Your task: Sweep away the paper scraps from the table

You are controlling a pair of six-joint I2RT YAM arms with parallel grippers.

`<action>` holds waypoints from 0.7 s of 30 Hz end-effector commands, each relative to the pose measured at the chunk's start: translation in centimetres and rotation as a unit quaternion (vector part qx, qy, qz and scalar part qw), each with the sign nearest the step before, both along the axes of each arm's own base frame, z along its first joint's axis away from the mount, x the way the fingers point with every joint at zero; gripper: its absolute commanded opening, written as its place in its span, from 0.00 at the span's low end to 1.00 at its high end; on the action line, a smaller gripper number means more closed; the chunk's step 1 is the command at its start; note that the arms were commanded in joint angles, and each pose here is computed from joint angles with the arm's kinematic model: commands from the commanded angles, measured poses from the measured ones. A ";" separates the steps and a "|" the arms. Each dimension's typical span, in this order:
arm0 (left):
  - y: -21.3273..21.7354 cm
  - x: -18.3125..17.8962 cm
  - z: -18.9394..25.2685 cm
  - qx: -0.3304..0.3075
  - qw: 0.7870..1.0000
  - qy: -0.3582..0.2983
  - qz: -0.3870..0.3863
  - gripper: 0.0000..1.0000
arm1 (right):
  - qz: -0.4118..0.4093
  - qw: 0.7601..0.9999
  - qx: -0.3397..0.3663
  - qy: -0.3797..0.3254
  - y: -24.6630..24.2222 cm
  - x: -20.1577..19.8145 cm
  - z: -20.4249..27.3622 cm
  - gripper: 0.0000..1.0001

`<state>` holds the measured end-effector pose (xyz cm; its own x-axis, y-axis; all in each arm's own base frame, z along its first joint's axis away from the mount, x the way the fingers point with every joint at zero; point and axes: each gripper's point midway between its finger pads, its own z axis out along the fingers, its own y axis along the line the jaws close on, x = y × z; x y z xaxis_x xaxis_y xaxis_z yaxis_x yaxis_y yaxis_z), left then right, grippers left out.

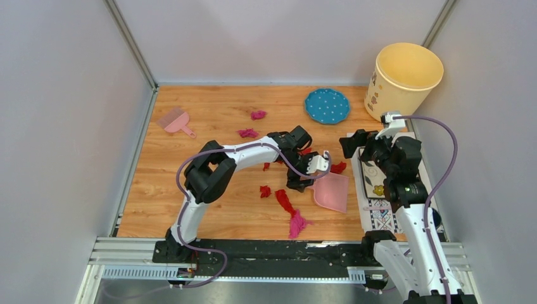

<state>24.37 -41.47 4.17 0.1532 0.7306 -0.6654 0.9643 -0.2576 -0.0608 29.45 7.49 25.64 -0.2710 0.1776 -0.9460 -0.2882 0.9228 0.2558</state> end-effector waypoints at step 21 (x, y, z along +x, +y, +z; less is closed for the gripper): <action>2.1 -0.9 9.5 -0.012 0.996 -0.027 0.086 0.00 | -0.019 0.998 0.006 -0.058 -0.5 -0.4 5.9 0.96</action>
<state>23.70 -39.78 6.53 0.0888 0.7781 -0.6219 0.9849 -0.1618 -0.0618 29.46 7.27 27.51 -0.2432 0.1751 -0.9541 -0.2852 0.9272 0.2428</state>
